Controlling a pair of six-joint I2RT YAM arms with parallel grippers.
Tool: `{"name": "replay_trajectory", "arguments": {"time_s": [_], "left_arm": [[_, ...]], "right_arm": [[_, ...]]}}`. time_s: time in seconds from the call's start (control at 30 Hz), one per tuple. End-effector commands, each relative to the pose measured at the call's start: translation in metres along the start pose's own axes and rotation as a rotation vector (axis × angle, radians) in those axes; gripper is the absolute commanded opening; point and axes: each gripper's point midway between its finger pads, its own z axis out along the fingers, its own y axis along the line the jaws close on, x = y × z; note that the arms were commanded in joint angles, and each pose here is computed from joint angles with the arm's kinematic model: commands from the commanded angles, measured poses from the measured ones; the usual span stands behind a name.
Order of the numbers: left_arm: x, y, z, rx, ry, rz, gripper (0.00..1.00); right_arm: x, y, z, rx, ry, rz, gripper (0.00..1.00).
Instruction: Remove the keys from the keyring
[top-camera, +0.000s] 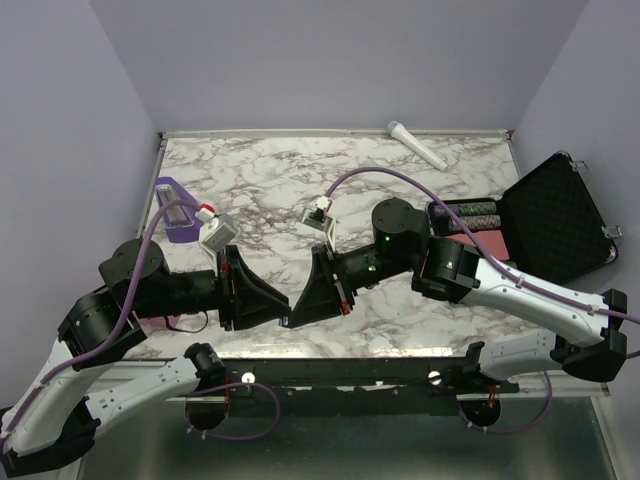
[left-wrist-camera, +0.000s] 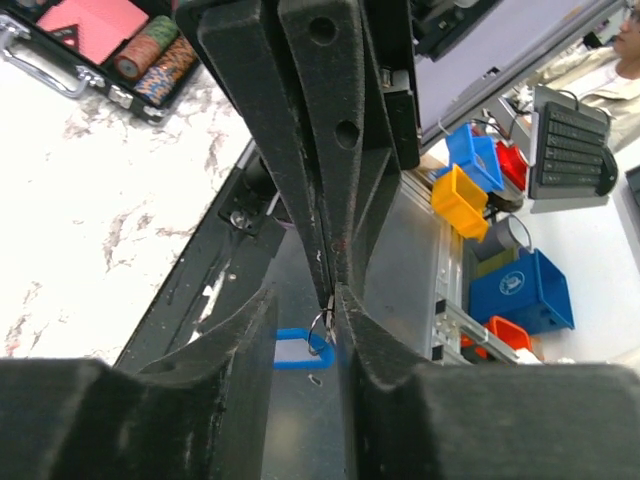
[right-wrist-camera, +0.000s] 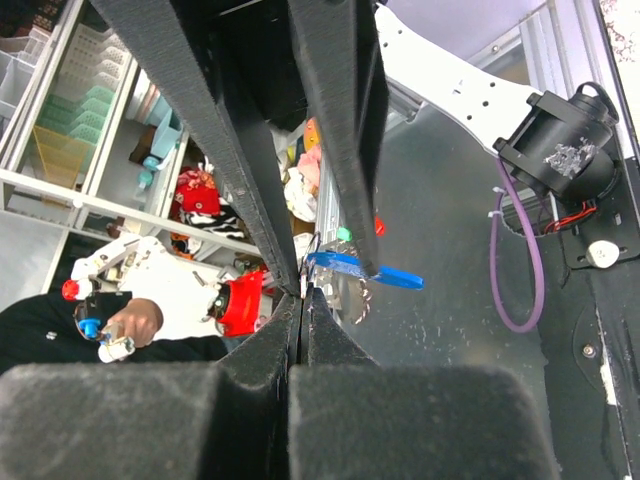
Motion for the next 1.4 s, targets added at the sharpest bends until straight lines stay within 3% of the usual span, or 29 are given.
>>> {"name": "replay_trajectory", "arguments": {"time_s": [0.0, 0.33, 0.6, 0.73, 1.07, 1.37], "left_arm": [[-0.003, 0.020, 0.000, -0.113, -0.024, -0.021, 0.44], [-0.015, 0.020, -0.012, -0.151, -0.116, -0.014, 0.57], [-0.030, 0.014, -0.028, -0.155, -0.238, -0.021, 0.77], [-0.029, 0.014, -0.030, -0.160, -0.241, -0.034, 0.83], [-0.022, 0.015, -0.044, -0.160, -0.296, -0.075, 0.84], [-0.014, 0.018, -0.050, -0.134, -0.352, -0.122, 0.77]], "right_arm": [[-0.021, 0.005, 0.003, 0.003, -0.082, -0.047, 0.01], [-0.021, 0.001, 0.006, 0.011, -0.077, -0.039, 0.01], [-0.021, -0.002, 0.006, 0.020, -0.080, -0.034, 0.01], [-0.021, -0.003, 0.007, 0.023, -0.084, -0.032, 0.01], [-0.024, -0.003, 0.004, 0.033, -0.105, -0.040, 0.01], [-0.026, 0.002, 0.003, 0.019, -0.110, -0.047, 0.01]]}}
